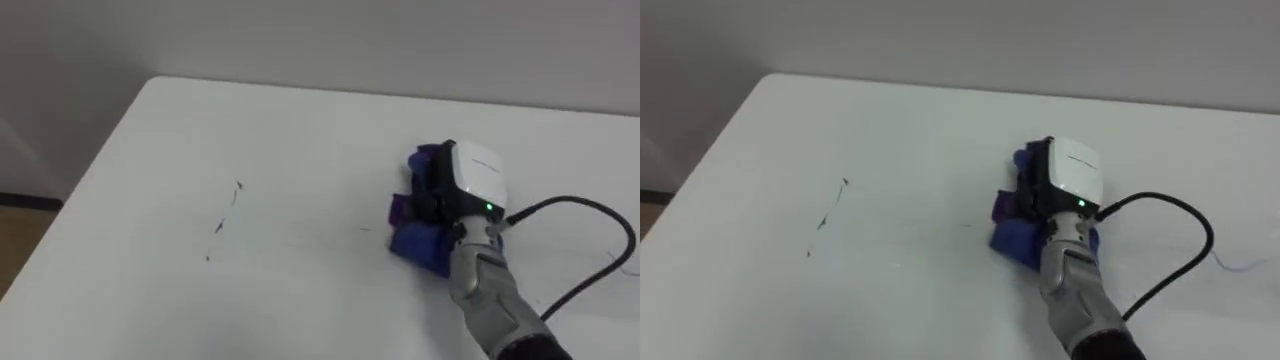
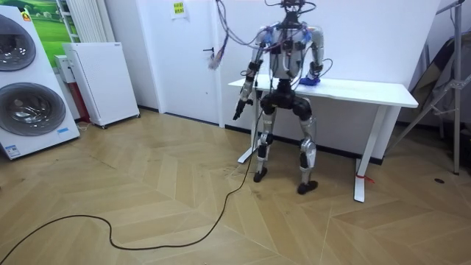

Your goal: Wipe table

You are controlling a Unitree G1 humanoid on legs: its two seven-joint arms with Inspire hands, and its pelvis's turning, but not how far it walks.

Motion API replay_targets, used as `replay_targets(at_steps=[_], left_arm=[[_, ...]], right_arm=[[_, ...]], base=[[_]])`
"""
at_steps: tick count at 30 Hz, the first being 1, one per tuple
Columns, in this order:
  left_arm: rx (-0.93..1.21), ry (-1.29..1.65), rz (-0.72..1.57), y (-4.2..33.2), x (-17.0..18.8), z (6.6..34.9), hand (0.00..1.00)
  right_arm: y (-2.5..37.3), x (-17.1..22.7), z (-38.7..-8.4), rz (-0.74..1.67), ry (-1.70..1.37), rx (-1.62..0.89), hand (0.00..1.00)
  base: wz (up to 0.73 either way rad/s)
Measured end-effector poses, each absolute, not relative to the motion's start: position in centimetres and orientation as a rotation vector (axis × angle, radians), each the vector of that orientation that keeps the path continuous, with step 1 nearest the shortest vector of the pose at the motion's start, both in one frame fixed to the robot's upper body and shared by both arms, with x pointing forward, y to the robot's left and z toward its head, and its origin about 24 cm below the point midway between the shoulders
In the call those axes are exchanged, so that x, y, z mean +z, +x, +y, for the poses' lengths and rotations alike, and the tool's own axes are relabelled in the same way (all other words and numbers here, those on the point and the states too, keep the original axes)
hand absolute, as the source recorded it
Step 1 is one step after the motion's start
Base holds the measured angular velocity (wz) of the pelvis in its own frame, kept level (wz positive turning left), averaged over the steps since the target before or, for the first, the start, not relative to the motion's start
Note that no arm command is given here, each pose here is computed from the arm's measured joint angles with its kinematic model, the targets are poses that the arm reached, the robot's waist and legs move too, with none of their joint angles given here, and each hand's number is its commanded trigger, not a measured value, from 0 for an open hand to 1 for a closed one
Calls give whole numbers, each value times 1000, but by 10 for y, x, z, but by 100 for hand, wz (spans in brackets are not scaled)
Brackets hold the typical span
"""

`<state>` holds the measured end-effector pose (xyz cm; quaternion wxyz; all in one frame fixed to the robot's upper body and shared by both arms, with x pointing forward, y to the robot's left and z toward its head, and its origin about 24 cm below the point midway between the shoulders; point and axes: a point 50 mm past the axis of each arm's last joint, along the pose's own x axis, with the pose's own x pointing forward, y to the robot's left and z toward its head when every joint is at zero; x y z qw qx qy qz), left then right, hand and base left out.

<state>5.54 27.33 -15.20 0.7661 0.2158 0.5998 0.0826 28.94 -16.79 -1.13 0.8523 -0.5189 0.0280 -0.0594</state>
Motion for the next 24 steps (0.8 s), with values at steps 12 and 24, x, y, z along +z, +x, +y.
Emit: replay_targets(at_steps=[12,24], left_arm=[[155,455,1404,16,-160,256,0],[122,437,1531,-34,-158,258,0]], right_arm=[[206,-51,-244,196,-1156,-284,100],[207,-51,-262,314,-1186,-321,100]], base=[[30],[-4]])
